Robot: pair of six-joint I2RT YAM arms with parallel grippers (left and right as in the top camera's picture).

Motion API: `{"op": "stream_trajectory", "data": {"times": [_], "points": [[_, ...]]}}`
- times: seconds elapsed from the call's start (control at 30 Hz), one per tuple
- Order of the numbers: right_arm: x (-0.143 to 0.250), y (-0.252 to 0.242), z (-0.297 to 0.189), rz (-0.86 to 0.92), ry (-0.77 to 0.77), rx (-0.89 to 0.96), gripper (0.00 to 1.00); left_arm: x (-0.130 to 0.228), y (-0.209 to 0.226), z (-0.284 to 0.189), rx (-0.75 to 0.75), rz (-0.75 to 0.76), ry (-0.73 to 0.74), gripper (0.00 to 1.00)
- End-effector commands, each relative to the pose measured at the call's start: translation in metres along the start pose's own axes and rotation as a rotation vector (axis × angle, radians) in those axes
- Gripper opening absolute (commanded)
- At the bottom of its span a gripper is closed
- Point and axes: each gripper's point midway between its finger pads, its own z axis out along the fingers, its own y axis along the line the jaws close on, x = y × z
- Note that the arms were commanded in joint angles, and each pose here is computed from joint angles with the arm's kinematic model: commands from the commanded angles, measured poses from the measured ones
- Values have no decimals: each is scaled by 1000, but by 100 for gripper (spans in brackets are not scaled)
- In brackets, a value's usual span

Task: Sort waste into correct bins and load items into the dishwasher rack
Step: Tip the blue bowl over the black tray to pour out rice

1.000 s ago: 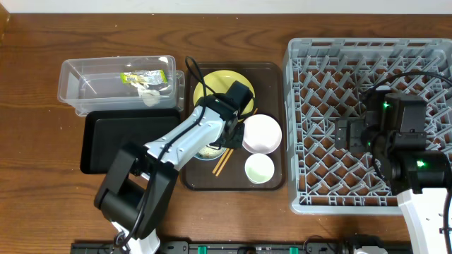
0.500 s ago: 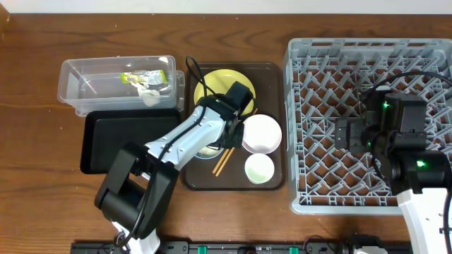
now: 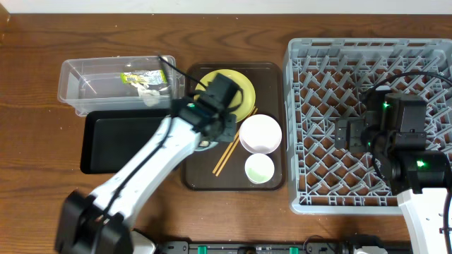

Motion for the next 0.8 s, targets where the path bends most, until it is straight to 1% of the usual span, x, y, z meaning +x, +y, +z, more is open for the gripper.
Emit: {"op": "stream_trajectory", "data": {"times": [0.0, 0.13, 0.23, 0.33, 0.37, 0.57, 0.67, 0.77], "points": [[-7, 0, -4, -8, -19, 3, 99, -10, 26, -22, 2, -49, -39, 6], [-7, 0, -4, -8, -19, 3, 99, -11, 43, -31, 156, -85, 8, 6], [-7, 1, -4, -8, -18, 2, 99, -13, 57, -36, 328, -126, 18, 6], [-7, 1, -4, -8, -18, 2, 99, -13, 69, -43, 485, -140, -3, 6], [-7, 0, -4, -8, -18, 3, 99, -13, 74, -47, 560, -144, -24, 6], [-7, 0, -4, -8, -19, 3, 99, -11, 102, -66, 852, -216, -173, 6], [-7, 0, -4, -8, -18, 3, 99, -9, 115, -71, 946, -276, -239, 6], [-7, 0, -4, -8, -18, 3, 99, -7, 132, -74, 1047, -372, -305, 6]]}}
